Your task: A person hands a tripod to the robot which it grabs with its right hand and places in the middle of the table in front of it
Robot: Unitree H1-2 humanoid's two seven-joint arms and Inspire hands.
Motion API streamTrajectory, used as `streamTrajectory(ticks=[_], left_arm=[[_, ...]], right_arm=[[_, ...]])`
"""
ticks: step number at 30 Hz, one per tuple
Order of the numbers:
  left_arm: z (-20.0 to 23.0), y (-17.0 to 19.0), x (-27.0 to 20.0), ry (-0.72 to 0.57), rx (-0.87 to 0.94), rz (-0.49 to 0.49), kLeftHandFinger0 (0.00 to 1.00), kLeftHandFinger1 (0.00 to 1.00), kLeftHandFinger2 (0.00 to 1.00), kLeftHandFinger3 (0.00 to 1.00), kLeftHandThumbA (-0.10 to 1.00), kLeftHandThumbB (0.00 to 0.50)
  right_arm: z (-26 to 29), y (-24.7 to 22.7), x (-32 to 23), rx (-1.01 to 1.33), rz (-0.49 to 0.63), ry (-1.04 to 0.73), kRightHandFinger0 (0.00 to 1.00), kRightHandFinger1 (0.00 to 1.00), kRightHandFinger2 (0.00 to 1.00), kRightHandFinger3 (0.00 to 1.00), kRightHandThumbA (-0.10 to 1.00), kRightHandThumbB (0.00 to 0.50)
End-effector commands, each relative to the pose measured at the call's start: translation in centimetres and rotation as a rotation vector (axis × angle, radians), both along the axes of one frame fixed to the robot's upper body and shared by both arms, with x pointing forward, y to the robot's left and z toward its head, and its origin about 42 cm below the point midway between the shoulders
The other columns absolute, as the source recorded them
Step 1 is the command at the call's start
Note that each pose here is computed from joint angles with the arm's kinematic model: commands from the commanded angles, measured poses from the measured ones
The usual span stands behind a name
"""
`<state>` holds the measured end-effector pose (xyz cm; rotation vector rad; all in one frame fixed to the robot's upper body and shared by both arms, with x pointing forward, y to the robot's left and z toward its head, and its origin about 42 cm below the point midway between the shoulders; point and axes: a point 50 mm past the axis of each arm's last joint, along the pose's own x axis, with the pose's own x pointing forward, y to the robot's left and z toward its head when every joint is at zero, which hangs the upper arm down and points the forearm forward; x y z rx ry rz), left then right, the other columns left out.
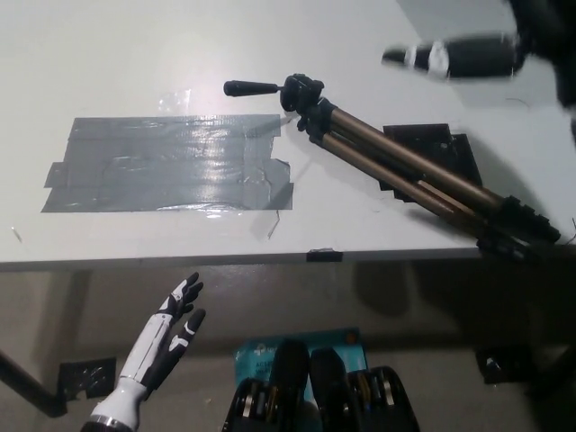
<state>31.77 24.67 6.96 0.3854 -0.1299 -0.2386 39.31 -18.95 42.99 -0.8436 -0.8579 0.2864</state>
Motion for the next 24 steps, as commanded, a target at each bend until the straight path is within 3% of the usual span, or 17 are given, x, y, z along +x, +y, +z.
streamTrajectory(ticks=[1,3,4,5,11,13,15,18,19,20,24], left_arm=[[1.2,0.1,1.0,-0.051,0.004,-0.027,1.00,1.00,1.00,1.00,0.94,0.255],[0.8,0.1,0.7,-0.042,0.006,-0.018,1.00,1.00,1.00,1.00,0.94,0.259],[0.6,0.1,0.5,-0.036,0.004,-0.015,1.00,1.00,1.00,1.00,0.94,0.259],[0.2,0.2,0.0,-0.026,0.003,-0.009,1.00,1.00,1.00,1.00,0.94,0.258],[-1.4,0.4,-1.9,0.011,-0.003,-0.005,1.00,1.00,1.00,1.00,0.93,0.246],[-2.0,0.2,-2.7,0.029,-0.016,-0.003,1.00,1.00,1.00,1.00,0.92,0.251],[-2.7,0.0,-3.6,0.047,-0.023,0.007,1.00,1.00,1.00,1.00,0.92,0.254],[-3.2,0.3,-4.8,0.060,-0.021,0.018,1.00,1.00,1.00,1.00,0.93,0.251],[-3.2,0.2,-4.9,0.061,-0.022,0.019,1.00,1.00,1.00,1.00,0.93,0.251],[-3.3,0.2,-4.9,0.060,-0.027,0.021,1.00,1.00,1.00,1.00,0.93,0.253],[-3.4,0.1,-5.1,0.061,-0.042,0.025,1.00,1.00,1.00,1.00,0.92,0.254]], right_arm=[[-2.9,0.4,-9.5,0.236,0.128,-0.031,1.00,1.00,1.00,1.00,1.00,0.372],[-6.7,0.2,-10.2,0.356,0.101,0.039,1.00,1.00,1.00,1.00,1.00,0.312],[-7.9,0.1,-10.2,0.390,0.095,0.064,1.00,1.00,1.00,1.00,1.00,0.310],[-10.3,0.0,-10.3,0.437,0.073,0.102,1.00,1.00,1.00,1.00,0.99,0.259],[-20.7,-0.2,-11.4,0.566,-0.057,0.344,1.00,1.00,1.00,1.00,0.84,0.208],[-23.9,-0.3,-11.6,0.552,-0.111,0.394,1.00,1.00,1.00,1.00,0.78,0.159],[-28.4,-0.4,-11.3,0.479,-0.194,0.456,1.00,1.00,1.00,1.00,0.74,0.153],[-32.1,-0.4,-11.2,0.391,-0.229,0.539,1.00,1.00,1.00,1.00,0.75,0.193],[-32.6,-0.4,-11.2,0.378,-0.233,0.549,1.00,1.00,1.00,1.00,0.75,0.192],[-33.1,-0.3,-11.2,0.351,-0.245,0.575,1.00,1.00,1.00,1.00,0.79,0.224],[-33.8,-0.1,-11.2,0.324,-0.244,0.599,1.00,1.00,1.00,1.00,0.77,0.216]])
